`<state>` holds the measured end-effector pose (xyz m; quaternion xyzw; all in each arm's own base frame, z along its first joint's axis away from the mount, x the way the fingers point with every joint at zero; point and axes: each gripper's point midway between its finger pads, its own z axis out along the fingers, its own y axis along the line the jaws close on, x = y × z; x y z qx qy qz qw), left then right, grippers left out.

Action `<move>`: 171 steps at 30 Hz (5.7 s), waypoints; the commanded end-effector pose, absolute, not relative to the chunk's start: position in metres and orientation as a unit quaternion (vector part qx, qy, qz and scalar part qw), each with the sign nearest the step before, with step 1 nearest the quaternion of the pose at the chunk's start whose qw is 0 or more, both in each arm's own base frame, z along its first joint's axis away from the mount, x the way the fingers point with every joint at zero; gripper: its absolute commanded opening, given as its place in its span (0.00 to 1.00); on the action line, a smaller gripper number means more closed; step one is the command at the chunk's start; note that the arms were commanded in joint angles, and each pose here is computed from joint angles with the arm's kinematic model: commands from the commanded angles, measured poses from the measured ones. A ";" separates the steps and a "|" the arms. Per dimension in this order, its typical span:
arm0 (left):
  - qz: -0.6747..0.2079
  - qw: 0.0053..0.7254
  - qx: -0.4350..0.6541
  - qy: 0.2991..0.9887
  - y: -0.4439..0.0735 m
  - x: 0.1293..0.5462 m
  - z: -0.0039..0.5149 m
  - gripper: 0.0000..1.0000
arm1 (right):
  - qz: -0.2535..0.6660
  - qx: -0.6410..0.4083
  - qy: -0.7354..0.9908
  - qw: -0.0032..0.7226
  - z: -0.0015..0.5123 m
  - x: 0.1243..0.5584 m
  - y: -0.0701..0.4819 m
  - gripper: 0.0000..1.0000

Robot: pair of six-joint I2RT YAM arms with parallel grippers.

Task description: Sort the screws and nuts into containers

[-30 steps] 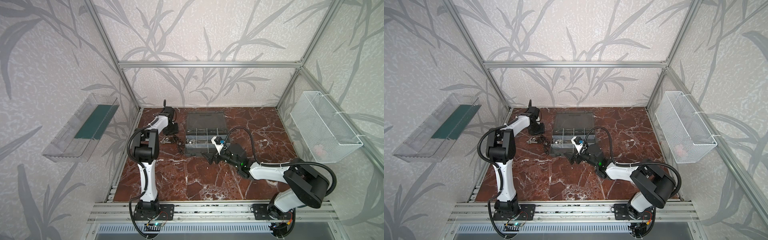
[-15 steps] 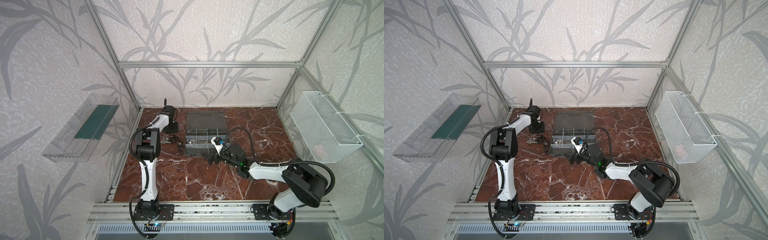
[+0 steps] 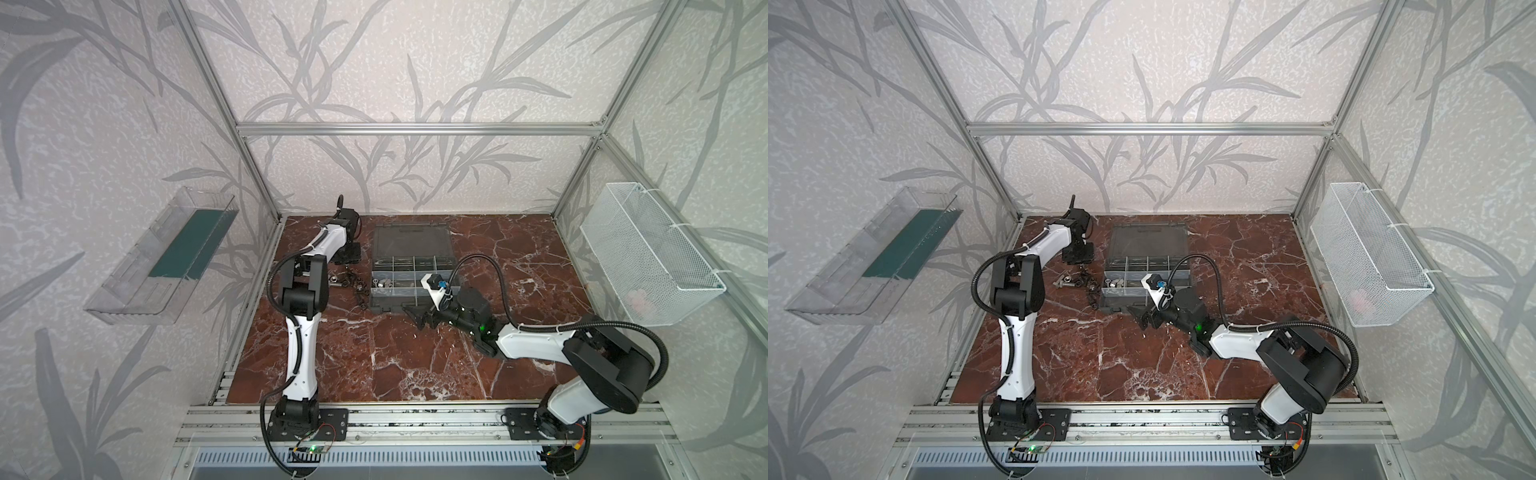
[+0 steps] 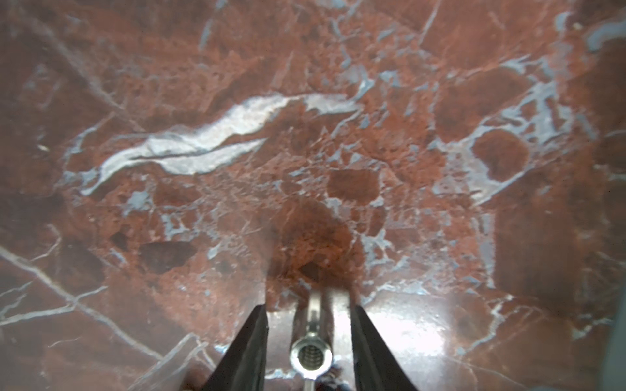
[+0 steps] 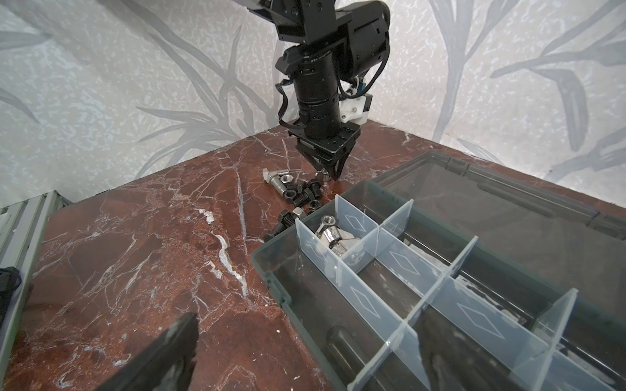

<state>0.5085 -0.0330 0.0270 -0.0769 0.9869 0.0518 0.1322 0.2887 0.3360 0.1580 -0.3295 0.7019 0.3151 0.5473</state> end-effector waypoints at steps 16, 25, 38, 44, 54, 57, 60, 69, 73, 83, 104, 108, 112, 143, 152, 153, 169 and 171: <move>0.056 0.091 -0.074 0.992 -0.030 0.504 0.008 0.33 | 0.321 -0.334 0.685 0.562 0.173 0.290 0.343 0.99; 0.049 0.083 -0.075 0.993 -0.033 0.503 0.004 0.23 | 0.318 -0.335 0.687 0.561 0.171 0.291 0.344 0.99; 0.060 0.071 -0.064 0.994 -0.031 0.495 0.018 0.23 | 0.319 -0.335 0.686 0.561 0.172 0.290 0.344 0.99; 0.048 0.067 -0.062 0.995 -0.037 0.493 0.019 0.26 | 0.320 -0.337 0.684 0.562 0.173 0.289 0.345 0.99; 0.044 0.061 -0.061 0.995 -0.039 0.489 0.020 0.29 | 0.317 -0.341 0.683 0.562 0.173 0.288 0.346 0.99; 0.043 0.061 -0.061 0.995 -0.039 0.490 0.018 0.27 | 0.317 -0.341 0.684 0.562 0.173 0.287 0.347 0.99; 0.047 0.058 -0.066 0.995 -0.037 0.489 0.014 0.23 | 0.317 -0.342 0.682 0.563 0.174 0.287 0.347 0.99; 0.046 0.061 -0.066 0.995 -0.037 0.490 0.017 0.14 | 0.313 -0.343 0.682 0.564 0.174 0.286 0.346 0.99; 0.032 0.081 -0.071 0.994 -0.042 0.493 0.037 0.12 | 0.313 -0.344 0.683 0.563 0.173 0.286 0.347 0.99; -0.021 0.139 -0.082 0.987 -0.056 0.496 0.088 0.12 | 0.311 -0.346 0.683 0.563 0.172 0.286 0.349 0.99; -0.114 0.129 -0.015 0.985 -0.153 0.447 0.130 0.12 | 0.275 -0.330 0.692 0.580 0.170 0.296 0.338 0.99; -0.130 0.118 -0.009 0.984 -0.165 0.432 0.121 0.12 | 0.276 -0.327 0.691 0.582 0.172 0.296 0.337 0.99; -0.141 0.103 -0.004 0.985 -0.175 0.417 0.108 0.12 | 0.276 -0.326 0.690 0.584 0.173 0.296 0.336 0.99; -0.139 0.056 0.016 0.989 -0.201 0.397 0.074 0.19 | 0.276 -0.329 0.690 0.583 0.171 0.295 0.337 0.99; -0.130 0.056 0.017 0.990 -0.198 0.398 0.072 0.21 | 0.276 -0.330 0.691 0.581 0.170 0.295 0.337 0.99; -0.129 0.056 0.017 0.990 -0.198 0.398 0.072 0.21 | 0.276 -0.329 0.691 0.581 0.170 0.295 0.337 0.99; -0.126 0.061 0.020 0.990 -0.197 0.399 0.075 0.26 | 0.275 -0.330 0.692 0.580 0.169 0.296 0.338 0.99; -0.130 0.064 0.020 0.989 -0.198 0.399 0.078 0.25 | 0.275 -0.330 0.692 0.579 0.168 0.295 0.338 0.99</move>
